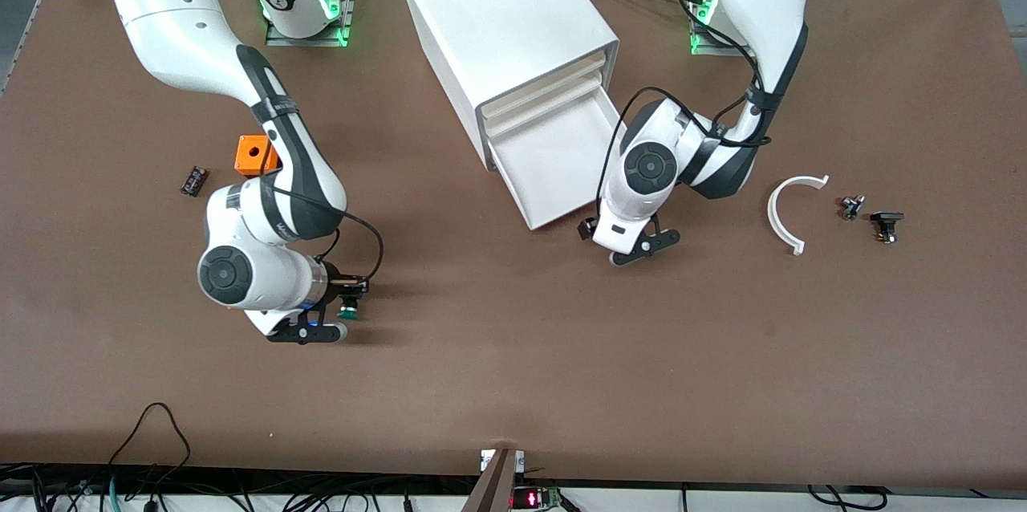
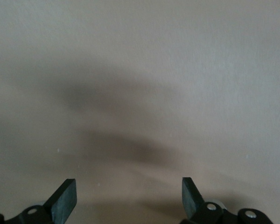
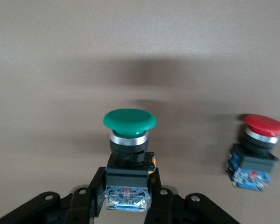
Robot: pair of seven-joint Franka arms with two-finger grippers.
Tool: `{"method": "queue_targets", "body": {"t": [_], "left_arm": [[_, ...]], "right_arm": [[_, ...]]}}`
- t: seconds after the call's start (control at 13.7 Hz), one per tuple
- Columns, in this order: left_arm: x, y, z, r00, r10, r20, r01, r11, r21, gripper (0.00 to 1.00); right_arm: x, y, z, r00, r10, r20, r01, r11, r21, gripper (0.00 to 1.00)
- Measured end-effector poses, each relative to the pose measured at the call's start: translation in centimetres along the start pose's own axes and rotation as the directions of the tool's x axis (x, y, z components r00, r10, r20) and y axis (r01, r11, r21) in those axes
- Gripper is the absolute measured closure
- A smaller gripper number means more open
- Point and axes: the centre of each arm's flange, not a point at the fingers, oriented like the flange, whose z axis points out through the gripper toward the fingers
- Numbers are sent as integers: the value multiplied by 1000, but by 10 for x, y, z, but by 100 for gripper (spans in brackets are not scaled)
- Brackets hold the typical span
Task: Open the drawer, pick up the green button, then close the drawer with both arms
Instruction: 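Carry the button beside the red button while the left gripper reaches the drawer, then set down the green button with the right gripper while the left gripper pushes the drawer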
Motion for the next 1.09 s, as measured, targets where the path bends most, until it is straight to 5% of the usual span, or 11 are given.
{"method": "queue_targets", "body": {"t": [0.73, 1.09], "left_arm": [[-74, 21, 8, 998, 9, 59, -9, 1000, 9, 0], [-117, 32, 20, 993, 24, 112, -26, 999, 20, 0]], "right_arm": [[-9, 5, 45, 1000, -17, 9, 17, 1000, -24, 59], [0, 10, 22, 999, -3, -39, 2, 1000, -15, 13]]}}
